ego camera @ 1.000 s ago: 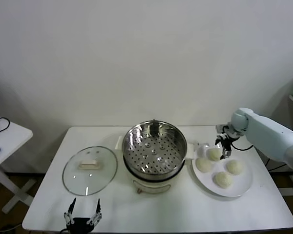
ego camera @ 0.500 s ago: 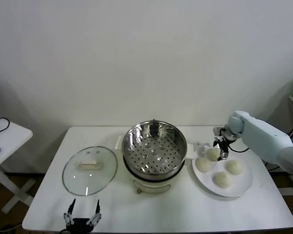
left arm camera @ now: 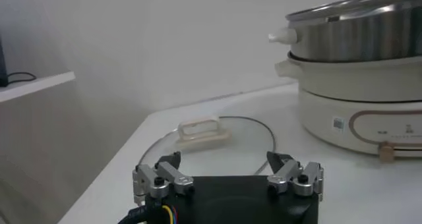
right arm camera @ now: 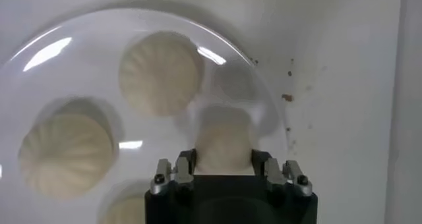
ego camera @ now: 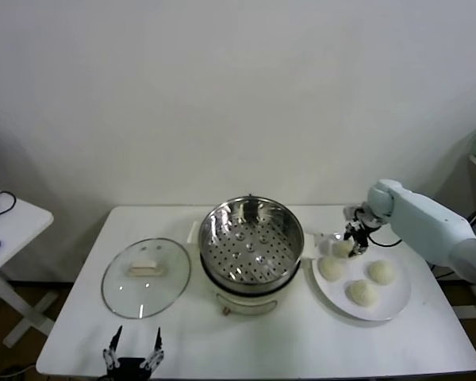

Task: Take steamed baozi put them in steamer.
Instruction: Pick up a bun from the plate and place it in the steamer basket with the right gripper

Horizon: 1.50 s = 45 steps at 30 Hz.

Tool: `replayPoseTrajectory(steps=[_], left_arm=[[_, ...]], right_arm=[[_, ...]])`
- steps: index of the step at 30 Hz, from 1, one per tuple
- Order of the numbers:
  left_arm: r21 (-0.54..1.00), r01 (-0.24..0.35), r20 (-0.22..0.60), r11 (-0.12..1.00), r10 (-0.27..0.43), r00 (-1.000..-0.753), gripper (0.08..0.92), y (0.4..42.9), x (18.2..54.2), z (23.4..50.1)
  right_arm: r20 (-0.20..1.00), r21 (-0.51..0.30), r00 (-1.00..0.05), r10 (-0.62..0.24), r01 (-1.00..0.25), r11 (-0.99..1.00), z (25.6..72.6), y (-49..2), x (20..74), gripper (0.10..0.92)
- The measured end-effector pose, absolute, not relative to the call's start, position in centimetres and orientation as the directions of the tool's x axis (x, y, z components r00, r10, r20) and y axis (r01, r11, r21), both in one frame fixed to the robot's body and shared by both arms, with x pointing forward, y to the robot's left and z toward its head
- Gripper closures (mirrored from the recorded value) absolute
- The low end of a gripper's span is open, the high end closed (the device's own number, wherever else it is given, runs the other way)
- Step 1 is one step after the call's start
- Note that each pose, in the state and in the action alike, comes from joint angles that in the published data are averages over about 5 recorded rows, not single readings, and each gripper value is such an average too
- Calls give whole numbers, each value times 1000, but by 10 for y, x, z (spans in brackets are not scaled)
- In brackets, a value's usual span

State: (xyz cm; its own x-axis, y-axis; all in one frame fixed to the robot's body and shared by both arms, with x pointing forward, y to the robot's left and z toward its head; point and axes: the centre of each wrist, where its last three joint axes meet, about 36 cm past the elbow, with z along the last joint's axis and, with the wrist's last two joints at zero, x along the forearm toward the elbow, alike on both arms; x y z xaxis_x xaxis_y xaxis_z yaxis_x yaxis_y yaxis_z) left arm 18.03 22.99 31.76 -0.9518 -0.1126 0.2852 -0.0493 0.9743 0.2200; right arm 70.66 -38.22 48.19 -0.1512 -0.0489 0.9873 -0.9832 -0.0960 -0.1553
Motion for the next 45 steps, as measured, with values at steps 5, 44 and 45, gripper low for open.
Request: replayPoseTrajectory(steps=[5, 44, 45], left_arm=[[226, -56, 285, 972, -121, -951, 177, 231, 181, 316], [240, -86, 261, 967, -149, -954, 177, 223, 180, 320], [240, -86, 261, 967, -150, -954, 177, 224, 180, 320]], right_arm=[[981, -191, -184, -52, -962, -194, 536, -373, 711, 450], [936, -310, -181, -303, -15, -950, 666, -115, 668, 445], [939, -305, -171, -299, -8, -952, 659, -113, 670, 445]])
